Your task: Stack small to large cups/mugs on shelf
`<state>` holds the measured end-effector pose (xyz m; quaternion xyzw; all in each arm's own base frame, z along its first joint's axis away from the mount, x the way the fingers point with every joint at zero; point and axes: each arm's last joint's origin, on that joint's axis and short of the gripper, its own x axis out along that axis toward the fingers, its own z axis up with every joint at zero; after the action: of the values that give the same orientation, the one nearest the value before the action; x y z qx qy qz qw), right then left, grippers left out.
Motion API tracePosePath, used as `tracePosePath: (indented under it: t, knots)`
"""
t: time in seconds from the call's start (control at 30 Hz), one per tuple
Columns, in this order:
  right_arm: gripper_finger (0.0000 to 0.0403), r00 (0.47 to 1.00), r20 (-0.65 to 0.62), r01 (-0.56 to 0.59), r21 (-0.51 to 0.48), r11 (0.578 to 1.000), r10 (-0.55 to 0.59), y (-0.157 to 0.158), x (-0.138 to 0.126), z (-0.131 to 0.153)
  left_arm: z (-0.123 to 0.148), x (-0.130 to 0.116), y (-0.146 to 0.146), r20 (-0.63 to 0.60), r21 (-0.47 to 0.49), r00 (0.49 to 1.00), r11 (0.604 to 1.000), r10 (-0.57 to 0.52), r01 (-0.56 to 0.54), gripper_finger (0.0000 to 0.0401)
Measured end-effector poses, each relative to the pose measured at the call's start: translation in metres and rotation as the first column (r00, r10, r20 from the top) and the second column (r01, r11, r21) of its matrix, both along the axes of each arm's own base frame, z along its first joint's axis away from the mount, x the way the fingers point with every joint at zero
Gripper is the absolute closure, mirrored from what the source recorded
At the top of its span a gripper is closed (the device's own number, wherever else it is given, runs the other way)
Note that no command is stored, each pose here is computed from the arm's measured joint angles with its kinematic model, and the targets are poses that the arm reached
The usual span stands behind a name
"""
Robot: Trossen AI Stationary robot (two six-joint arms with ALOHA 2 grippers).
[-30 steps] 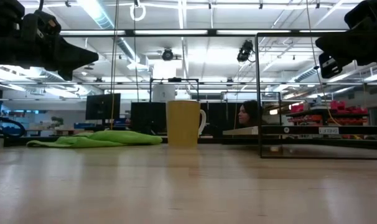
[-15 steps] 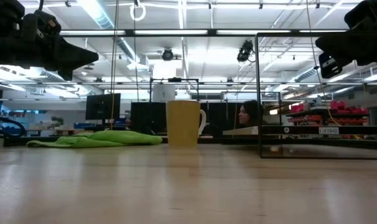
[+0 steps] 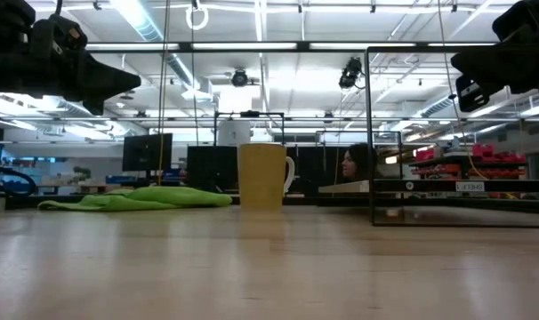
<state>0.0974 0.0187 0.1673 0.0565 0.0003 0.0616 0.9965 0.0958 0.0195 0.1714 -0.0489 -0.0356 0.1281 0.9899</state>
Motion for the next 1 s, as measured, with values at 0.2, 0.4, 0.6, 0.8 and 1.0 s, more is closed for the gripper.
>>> tracePosePath:
  t: [0.2, 0.4, 0.6, 0.8, 1.0]
  knots:
    - [0.0389, 1.0, 0.0, 0.0, 0.0, 1.0, 0.0, 0.0, 0.0, 0.0, -0.0001, 0.0, 0.0, 0.0, 0.0, 1.0, 1.0, 0.0, 0.0, 0.0369]
    - [0.0389, 1.0, 0.002, 0.0, -0.016, 1.0, 0.0, 0.0, 0.0, 0.0001, 0.0, 0.0, 0.0, -0.002, 0.006, 1.0, 1.0, 0.0, 0.0, 0.0366]
    - [0.0389, 1.0, 0.003, 0.002, -0.018, 1.0, -0.002, 0.0, 0.0, 0.0001, 0.0004, 0.0, 0.0, 0.003, 0.007, 1.0, 1.0, 0.0, 0.0, 0.0373]
    - [0.0389, 1.0, 0.003, 0.003, 0.032, 0.999, -0.003, -0.0001, 0.0, 0.0007, 0.0021, -0.0001, 0.0, 0.02, 0.01, 1.0, 1.0, 0.0, -0.001, 0.0368]
    - [0.0389, 0.999, 0.052, -0.017, 0.287, 0.958, 0.003, -0.0002, -0.0004, 0.0084, 0.0063, -0.0006, -0.0001, 0.063, 0.014, 0.998, 1.0, 0.0, 0.0, 0.0368]
